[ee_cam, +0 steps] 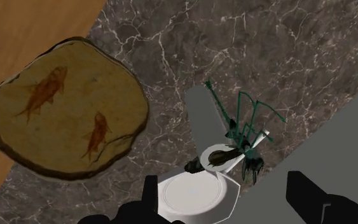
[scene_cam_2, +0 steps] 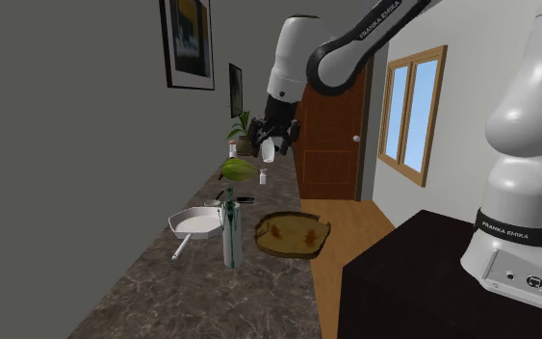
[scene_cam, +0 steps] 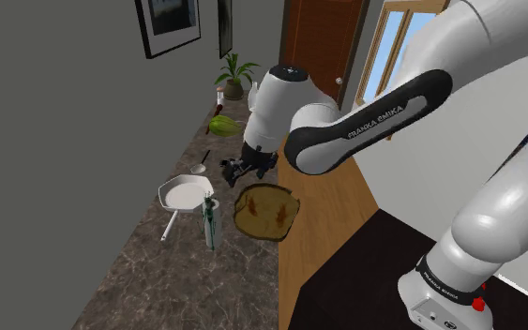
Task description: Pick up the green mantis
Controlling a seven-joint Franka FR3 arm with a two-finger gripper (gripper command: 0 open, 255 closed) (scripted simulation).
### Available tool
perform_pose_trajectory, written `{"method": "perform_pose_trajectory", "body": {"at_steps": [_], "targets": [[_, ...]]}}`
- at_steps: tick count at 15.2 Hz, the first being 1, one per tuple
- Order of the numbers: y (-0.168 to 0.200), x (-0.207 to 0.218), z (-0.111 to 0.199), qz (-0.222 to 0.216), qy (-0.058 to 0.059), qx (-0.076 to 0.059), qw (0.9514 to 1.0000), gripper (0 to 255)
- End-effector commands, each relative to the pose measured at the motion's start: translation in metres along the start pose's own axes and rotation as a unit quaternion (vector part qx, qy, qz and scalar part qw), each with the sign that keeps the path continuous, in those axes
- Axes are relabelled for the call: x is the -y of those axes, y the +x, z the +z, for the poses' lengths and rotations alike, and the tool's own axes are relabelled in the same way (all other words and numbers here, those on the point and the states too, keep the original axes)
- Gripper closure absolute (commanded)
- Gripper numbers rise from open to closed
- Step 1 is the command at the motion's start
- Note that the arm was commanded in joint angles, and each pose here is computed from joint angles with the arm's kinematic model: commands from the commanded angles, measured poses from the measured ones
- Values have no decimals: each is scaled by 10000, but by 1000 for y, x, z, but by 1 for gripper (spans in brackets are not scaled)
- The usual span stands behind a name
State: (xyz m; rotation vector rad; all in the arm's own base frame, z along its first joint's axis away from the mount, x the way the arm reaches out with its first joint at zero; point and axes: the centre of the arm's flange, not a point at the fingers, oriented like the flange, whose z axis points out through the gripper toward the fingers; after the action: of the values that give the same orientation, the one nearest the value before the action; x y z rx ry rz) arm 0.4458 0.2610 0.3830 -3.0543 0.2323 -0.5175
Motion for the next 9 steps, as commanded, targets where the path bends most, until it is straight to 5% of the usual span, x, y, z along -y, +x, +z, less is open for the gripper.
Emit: {"method": "perform_pose_trajectory", "body": {"at_steps": [1,9], "targets": [[2,16,21,30,-14,-71,10000,0],[18,77,106,147,-89,-290,9994,0]]}}
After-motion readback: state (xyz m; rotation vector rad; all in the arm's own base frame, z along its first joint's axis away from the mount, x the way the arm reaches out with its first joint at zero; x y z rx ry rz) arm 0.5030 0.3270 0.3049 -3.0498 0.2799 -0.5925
